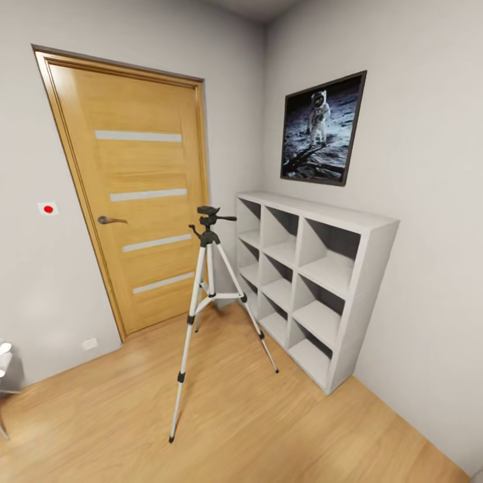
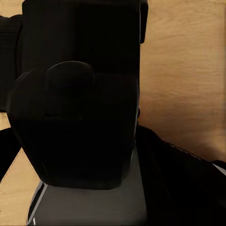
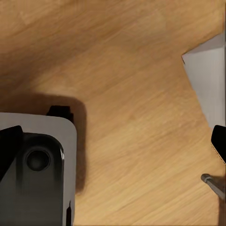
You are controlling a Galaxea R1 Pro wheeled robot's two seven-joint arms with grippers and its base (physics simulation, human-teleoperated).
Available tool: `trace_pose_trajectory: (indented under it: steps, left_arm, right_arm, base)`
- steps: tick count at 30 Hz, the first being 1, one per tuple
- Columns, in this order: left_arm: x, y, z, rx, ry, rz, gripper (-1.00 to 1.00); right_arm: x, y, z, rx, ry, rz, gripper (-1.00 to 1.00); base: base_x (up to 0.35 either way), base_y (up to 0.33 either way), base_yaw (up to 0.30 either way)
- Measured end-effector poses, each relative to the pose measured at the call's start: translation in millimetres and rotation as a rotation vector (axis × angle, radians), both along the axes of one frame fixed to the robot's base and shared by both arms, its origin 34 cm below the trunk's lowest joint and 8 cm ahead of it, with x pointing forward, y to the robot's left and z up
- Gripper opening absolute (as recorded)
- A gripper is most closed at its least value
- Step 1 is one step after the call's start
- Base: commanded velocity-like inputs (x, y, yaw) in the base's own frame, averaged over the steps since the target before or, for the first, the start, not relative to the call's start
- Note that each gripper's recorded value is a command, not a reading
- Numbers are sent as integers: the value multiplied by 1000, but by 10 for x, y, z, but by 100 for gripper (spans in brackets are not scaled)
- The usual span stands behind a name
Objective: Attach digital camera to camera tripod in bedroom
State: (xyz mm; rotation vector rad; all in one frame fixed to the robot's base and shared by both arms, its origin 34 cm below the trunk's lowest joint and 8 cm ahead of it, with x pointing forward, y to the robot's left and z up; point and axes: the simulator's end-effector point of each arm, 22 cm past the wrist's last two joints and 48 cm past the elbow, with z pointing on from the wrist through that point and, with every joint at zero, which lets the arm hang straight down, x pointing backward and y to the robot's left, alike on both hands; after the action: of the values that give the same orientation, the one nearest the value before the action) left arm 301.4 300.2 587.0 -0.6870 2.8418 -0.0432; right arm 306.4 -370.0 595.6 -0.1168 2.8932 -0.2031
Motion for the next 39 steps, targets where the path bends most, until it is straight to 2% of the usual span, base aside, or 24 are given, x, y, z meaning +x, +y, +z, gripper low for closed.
trace_pose_trajectory:
  steps: [1, 5, 33, 39]
  left_arm:
    - [-36, 57, -6, 28, 16, 8, -100]
    - [-52, 80, -8, 43, 24, 12, -100]
    - [-56, 84, -8, 49, 25, 13, -100]
    - [-51, 83, -8, 49, 23, 13, -100]
  right_arm:
    - [-3, 5, -2, 1, 2, 0, 100]
    - [-4, 7, -2, 1, 2, 0, 100]
    - [-2, -21, 3, -3, 1, -1, 100]
    - [-12, 62, -13, 8, 6, -5, 100]
  base:
    - [304, -140, 0]
    - [297, -178, 0]
    - [290, -215, 0]
    - [290, -217, 102]
